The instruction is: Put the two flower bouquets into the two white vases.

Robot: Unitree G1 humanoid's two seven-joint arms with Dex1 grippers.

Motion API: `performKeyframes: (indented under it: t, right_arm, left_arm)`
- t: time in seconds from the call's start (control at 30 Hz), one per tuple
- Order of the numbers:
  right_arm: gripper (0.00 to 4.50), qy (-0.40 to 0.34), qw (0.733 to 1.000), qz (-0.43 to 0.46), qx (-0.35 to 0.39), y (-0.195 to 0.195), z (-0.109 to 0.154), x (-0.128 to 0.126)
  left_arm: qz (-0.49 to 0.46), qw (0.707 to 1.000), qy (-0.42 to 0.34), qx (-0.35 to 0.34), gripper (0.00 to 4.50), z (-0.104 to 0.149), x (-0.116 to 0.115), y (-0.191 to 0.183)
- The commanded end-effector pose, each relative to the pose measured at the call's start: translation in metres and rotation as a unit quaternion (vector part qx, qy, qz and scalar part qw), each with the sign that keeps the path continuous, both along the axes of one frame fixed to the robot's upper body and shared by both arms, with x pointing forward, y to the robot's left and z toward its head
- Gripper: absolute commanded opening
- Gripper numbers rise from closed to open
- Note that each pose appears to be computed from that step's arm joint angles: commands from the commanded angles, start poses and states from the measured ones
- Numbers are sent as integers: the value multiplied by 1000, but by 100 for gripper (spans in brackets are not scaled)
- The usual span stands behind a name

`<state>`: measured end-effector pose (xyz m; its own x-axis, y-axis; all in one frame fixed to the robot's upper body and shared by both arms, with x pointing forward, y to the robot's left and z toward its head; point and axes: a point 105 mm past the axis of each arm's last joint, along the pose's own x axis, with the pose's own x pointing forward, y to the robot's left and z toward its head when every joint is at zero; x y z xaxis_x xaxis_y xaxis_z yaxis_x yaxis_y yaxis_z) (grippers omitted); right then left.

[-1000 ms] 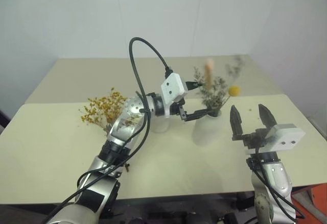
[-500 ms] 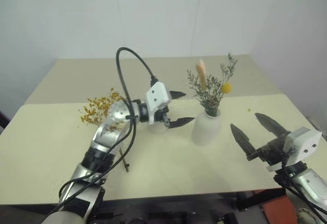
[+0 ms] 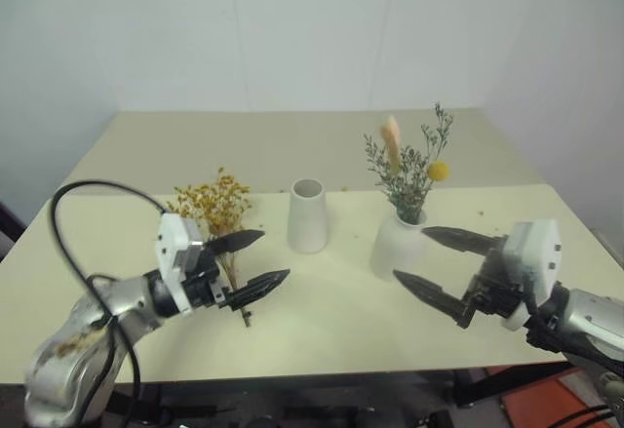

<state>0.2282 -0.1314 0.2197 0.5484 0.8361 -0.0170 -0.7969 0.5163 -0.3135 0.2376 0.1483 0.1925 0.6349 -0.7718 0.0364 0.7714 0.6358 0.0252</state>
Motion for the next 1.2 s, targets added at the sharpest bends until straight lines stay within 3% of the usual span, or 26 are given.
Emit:
performKeyframes:
  t: [0.03,0.2,0.33,0.57,0.8,0.97,1.17,1.2]
  right_arm:
    - [446,3,999,52,-12,10,6,2]
    - [446,5,992,121,-41,24,10,8]
    - [446,13,986,155,-61,34,13,18]
    - [446,7,981,174,-90,44,13,29]
    - [446,5,983,165,-83,47,8,28]
    - [446,-1,986,149,-72,48,6,27]
    - [446,-7,990,129,-60,48,9,26]
    - [449,-8,990,124,-60,48,9,26]
  left_arm:
    - [98,995,28,-1,450,-7,-8,11]
    - [209,975,72,7,450,-21,-10,15]
    - [330,934,104,85,450,-38,3,13]
    - [452,869,199,37,450,-51,24,23]
    - [525,822,213,57,450,-42,57,32]
    - [507,820,246,95,450,-54,76,27]
    - [494,821,270,90,450,-54,96,21]
    - [488,825,273,80,432,-52,99,18]
